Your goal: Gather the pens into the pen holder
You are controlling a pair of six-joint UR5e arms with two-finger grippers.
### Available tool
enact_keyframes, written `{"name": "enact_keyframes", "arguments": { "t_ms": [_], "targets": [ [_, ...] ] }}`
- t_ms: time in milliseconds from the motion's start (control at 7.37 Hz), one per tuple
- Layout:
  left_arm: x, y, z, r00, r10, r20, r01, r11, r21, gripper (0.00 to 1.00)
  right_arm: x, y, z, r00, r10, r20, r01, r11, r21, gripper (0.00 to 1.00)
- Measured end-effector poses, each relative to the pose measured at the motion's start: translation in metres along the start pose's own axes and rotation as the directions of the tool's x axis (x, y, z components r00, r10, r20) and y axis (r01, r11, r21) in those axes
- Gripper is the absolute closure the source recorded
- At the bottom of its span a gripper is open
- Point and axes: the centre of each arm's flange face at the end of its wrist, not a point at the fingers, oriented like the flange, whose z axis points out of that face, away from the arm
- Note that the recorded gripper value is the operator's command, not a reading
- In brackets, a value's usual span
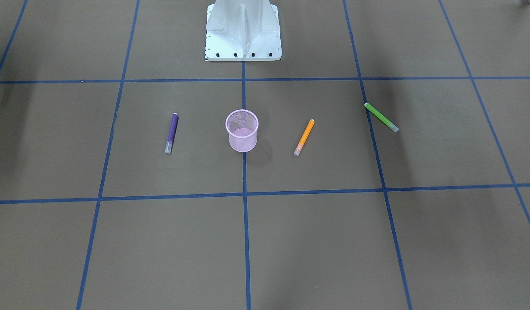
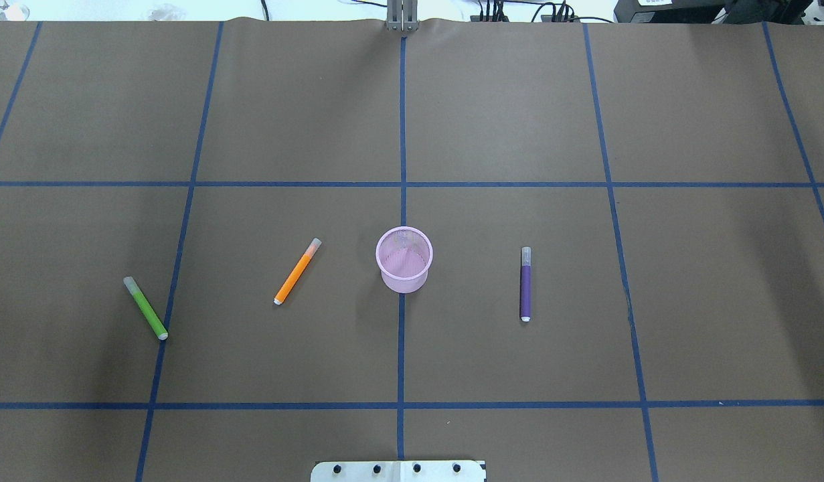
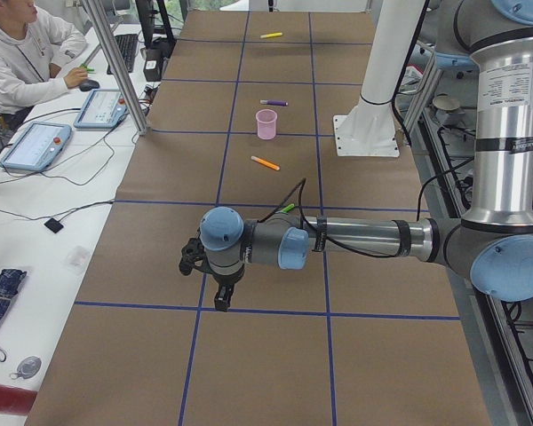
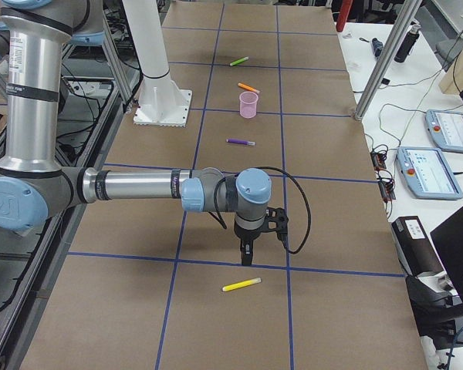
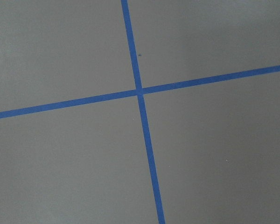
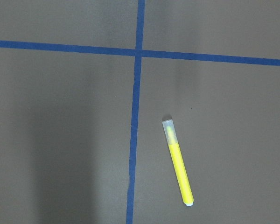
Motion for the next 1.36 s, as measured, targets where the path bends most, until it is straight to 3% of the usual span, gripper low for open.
{"name": "enact_keyframes", "arguments": {
  "t_ms": [814,1086,1357],
  "targets": [
    [0.012,0.006,-0.008,1.0,0.018,-0.003,-0.017,1.0,0.013,0.0,-0.009,-0.009,-0.01,0.999,-0.034,0.001,0.034,0.999,0.037,0.0],
    [0.025,-0.004,-0.02,0.998,0.059,0.002,-0.059,0.997,0.057,0.0,-0.02,-0.019,-0.023,0.992,-0.127,-0.005,0.126,0.981,0.149,0.0],
    [0.044,-0.024,-0.039,0.99,0.139,0.019,-0.141,0.981,0.133,0.0,-0.027,-0.031,-0.03,0.974,-0.226,-0.026,0.224,0.937,0.269,0.0]
  ]
}}
